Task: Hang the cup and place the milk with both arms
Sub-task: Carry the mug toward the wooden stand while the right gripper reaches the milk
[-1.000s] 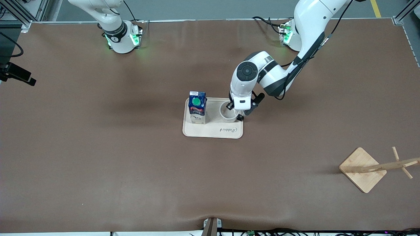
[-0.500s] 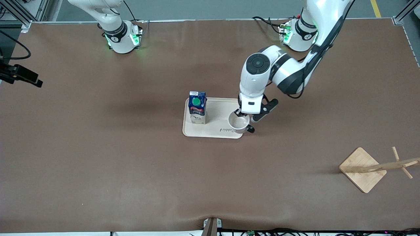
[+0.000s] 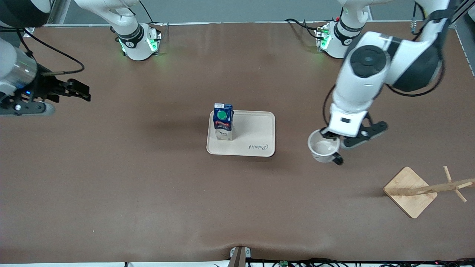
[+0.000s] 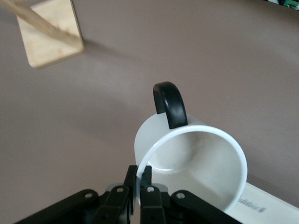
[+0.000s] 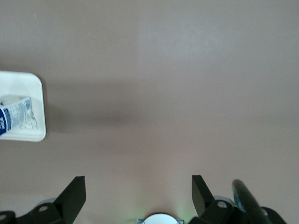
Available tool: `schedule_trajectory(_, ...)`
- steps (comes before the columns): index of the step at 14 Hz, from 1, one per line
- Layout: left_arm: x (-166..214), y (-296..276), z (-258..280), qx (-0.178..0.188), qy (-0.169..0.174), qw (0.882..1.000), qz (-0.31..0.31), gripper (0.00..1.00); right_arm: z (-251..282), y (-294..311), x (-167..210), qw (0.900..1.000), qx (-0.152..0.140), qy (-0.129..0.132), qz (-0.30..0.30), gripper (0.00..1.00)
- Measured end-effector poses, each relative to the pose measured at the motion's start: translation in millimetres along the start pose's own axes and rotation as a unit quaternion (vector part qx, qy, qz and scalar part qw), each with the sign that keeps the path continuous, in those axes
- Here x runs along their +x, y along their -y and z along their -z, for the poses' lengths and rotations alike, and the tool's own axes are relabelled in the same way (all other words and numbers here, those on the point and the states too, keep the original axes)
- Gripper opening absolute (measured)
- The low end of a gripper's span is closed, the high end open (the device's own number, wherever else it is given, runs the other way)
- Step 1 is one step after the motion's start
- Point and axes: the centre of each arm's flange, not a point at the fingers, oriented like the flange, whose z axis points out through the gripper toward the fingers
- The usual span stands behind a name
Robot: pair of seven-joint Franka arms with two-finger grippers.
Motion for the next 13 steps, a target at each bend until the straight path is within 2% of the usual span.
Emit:
schedule_trajectory(2, 26.4, 33.0, 7.2, 0.01, 0.005, 1.0, -0.028, 0.07, -9.7, 26.6, 2.1, 1.0, -0.001, 0.014, 0.022, 1.0)
schedule_trajectory(4, 49.0, 60.9, 16.8, 0.01, 0.006, 0.999, -0.051, 0.07, -14.1, 62.4, 5.2, 1.0, 0.003, 0.004, 0.026, 1.0)
schedule_trajectory(7, 81.7, 108.3, 26.1, 0.006, 0.003, 0.997, -0.081, 0.07, -36.5, 115.5, 23.4, 1.0, 0.022, -0.015, 0.001, 1.0)
schedule_trajectory(10, 110.2, 160.1, 31.5, -0.012, 0.005, 0.993, -0.114, 0.07, -66.8, 170.2, 36.1, 0.999, 0.028, -0.021, -0.018, 1.0)
schedule_trajectory(13, 127.9, 206.8, 26.4, -0.038, 0.016, 0.991, -0.131, 0.07, -86.7, 225.9, 32.2, 0.998, 0.043, -0.024, -0.044, 1.0)
